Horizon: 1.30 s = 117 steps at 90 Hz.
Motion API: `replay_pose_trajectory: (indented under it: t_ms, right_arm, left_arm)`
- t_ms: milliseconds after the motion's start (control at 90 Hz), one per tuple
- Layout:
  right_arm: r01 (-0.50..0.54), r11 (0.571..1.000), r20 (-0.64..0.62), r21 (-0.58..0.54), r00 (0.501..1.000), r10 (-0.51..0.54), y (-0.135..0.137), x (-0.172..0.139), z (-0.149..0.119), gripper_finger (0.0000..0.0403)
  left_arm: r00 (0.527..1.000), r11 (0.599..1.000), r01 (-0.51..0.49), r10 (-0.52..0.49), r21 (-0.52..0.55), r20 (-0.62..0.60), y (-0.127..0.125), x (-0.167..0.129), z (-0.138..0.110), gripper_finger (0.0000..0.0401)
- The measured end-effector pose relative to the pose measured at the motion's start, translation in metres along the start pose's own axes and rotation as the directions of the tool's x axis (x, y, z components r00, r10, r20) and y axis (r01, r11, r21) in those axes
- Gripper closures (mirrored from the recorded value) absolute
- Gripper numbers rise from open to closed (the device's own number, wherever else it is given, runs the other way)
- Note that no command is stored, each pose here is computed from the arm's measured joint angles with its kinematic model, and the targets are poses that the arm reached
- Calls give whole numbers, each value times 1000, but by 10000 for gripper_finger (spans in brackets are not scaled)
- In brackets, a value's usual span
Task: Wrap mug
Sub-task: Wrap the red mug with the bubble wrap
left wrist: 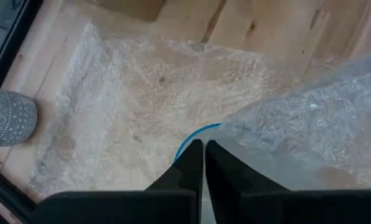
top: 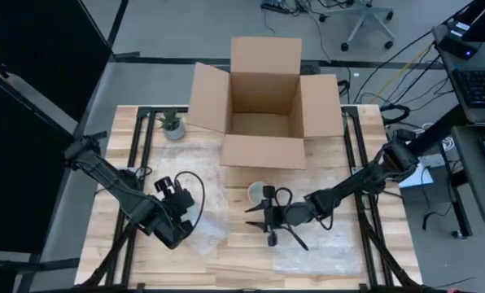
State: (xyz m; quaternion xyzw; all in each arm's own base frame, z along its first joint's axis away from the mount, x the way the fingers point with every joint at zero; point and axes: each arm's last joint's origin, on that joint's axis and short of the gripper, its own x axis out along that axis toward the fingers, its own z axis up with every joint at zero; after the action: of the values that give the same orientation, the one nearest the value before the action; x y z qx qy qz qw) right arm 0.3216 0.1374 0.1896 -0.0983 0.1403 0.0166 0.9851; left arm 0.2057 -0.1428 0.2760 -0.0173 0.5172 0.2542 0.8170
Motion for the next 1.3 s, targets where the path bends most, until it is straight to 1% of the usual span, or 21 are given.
replay_pose_trajectory:
  t_ms: [322,422,600,689,744,822,978,1100,1167,1300]
  right_arm:
    - [2,1000,-48,-16,999,-3,3,10,-16,261]
    - [3,1000,-46,-16,999,-4,4,11,-17,261]
    - [10,1000,5,10,1000,-10,2,12,-12,261]
    - [21,1000,32,13,999,-22,1,18,-9,261]
    - [27,1000,38,-7,999,-27,1,25,-7,261]
    - [8,999,44,-46,999,-6,6,38,-1,261]
    - [15,992,38,-124,999,-11,15,65,7,261]
    - [30,994,73,-110,997,-22,16,81,23,261]
    - [38,993,66,-109,997,-31,17,88,30,261]
    - [56,990,15,-129,998,-55,14,100,26,261]
  left_arm:
    - [1000,1000,-2,2,14,4,0,0,0,399]
    - [1000,1000,-3,3,5,5,0,0,0,399]
    - [1000,1000,-3,3,4,6,0,0,0,399]
    - [1000,1000,-3,3,3,6,0,0,0,399]
    - [1000,1000,-3,3,6,7,0,0,0,399]
    - [1000,1000,-4,4,21,8,0,0,0,399]
    - [1000,1000,-12,12,12,5,2,2,3,399]
    - [1000,1000,-20,20,3,1,4,4,6,399]
    - [1000,1000,-21,21,-3,1,5,5,7,399]
    - [1000,1000,-14,14,-12,-1,4,5,7,399]
